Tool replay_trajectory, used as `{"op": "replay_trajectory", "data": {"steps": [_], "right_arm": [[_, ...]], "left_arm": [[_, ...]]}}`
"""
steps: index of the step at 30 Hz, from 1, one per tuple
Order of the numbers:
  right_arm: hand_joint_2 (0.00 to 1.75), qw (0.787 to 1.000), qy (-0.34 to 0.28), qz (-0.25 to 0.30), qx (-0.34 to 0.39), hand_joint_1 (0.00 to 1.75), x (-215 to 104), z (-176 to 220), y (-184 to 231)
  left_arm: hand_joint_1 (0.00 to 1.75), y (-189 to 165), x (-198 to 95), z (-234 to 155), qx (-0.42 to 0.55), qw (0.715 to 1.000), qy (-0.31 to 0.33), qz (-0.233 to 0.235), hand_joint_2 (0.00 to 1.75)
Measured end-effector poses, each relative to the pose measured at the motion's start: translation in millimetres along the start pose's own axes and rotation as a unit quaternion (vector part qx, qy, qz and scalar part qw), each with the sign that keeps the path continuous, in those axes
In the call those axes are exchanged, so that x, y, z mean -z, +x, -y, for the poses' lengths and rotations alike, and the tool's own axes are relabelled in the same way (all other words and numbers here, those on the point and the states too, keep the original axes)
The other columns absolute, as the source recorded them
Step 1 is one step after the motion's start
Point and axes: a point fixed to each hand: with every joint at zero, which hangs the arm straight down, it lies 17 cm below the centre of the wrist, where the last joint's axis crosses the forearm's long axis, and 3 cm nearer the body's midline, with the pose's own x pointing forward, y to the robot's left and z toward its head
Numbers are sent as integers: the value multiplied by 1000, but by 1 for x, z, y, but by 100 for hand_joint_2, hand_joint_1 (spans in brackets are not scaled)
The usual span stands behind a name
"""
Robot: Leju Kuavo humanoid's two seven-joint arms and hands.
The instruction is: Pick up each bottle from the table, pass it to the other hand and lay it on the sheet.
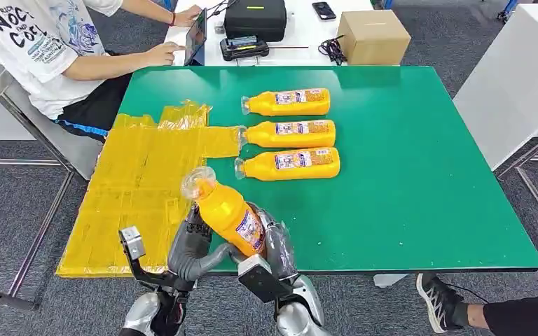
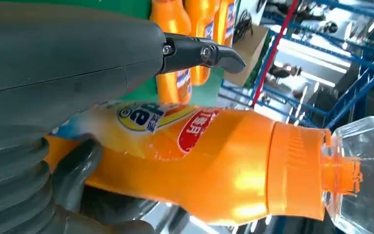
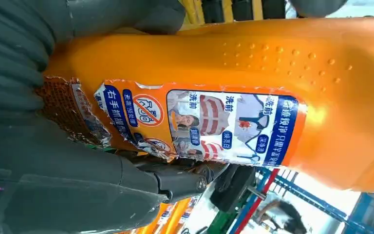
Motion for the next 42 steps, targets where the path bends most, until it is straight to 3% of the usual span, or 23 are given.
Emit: {"op": "replay_trajectory", "data": {"steps": [11,27,42], "right_arm": [[175,1000,21,-2,3,175,-1,-11,-2],[175,994,108,17,0,175,-5,-61,7],[175,979,202,11,-3,175,-21,-106,0]], "left_arm": [[0,-9,-3,0,-6,1000,-3,-14,175],[0,-21,3,-14,68,997,16,-27,175],[0,-20,-8,-48,-30,997,67,-26,175]]}}
